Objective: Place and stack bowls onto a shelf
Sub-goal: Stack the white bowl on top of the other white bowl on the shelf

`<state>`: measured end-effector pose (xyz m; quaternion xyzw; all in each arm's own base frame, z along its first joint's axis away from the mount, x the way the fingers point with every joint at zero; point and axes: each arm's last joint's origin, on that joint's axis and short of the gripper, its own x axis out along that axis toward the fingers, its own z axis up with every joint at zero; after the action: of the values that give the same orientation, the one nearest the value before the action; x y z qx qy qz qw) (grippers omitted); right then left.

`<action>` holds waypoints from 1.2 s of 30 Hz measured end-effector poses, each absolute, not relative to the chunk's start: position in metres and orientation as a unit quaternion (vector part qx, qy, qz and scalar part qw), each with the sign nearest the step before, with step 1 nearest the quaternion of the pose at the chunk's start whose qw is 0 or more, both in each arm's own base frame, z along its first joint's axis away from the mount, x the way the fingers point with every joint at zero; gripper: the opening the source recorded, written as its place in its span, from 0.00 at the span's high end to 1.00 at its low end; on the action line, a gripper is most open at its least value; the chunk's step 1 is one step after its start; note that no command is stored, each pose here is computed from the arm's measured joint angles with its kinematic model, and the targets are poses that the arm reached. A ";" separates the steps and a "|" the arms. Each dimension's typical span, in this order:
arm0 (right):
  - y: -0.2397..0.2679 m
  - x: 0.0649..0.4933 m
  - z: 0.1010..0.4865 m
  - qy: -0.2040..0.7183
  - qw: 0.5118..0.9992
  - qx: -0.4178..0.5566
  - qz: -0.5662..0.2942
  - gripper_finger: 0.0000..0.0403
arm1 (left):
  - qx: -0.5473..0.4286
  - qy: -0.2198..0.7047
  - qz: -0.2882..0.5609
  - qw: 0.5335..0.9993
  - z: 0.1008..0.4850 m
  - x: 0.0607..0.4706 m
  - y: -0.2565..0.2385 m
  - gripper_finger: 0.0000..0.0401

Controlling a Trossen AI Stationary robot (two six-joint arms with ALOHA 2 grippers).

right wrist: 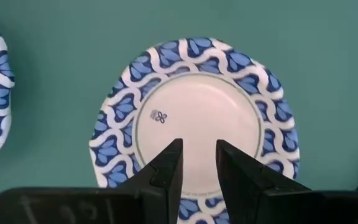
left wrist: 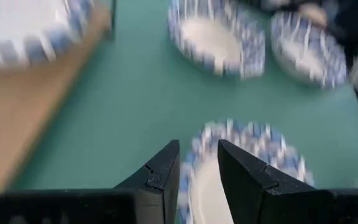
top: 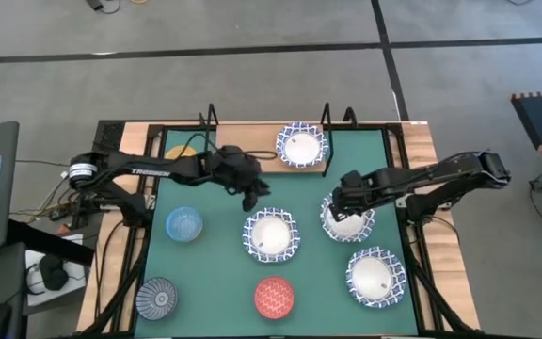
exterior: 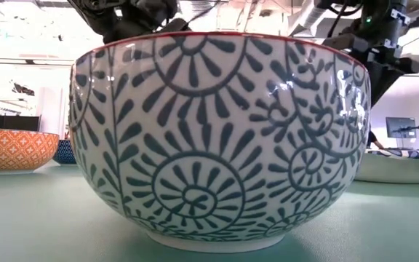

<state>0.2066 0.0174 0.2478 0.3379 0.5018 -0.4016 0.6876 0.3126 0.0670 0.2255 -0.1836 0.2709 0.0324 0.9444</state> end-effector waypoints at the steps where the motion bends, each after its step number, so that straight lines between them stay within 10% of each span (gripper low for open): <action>1: 0.017 0.207 0.248 0.501 0.689 0.338 -0.400 0.69 | -0.188 0.290 0.029 0.938 0.222 0.311 0.065 0.77; 19: 0.002 0.208 0.249 0.520 0.710 0.290 -0.376 0.69 | -0.202 0.415 -0.025 0.887 0.146 0.331 0.050 0.77; 27: 0.002 0.208 0.249 0.520 0.712 0.288 -0.373 0.69 | -0.205 0.413 0.001 0.887 0.149 0.332 0.046 0.98; 36: 0.002 0.209 0.249 0.523 0.716 0.282 -0.367 0.69 | -0.218 0.390 0.005 0.894 0.165 0.342 0.044 0.82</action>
<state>0.2086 0.0020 0.2493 0.2815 0.5226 -0.3668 0.7163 0.3417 0.0440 0.1653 -0.2185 0.3904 0.0048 0.8943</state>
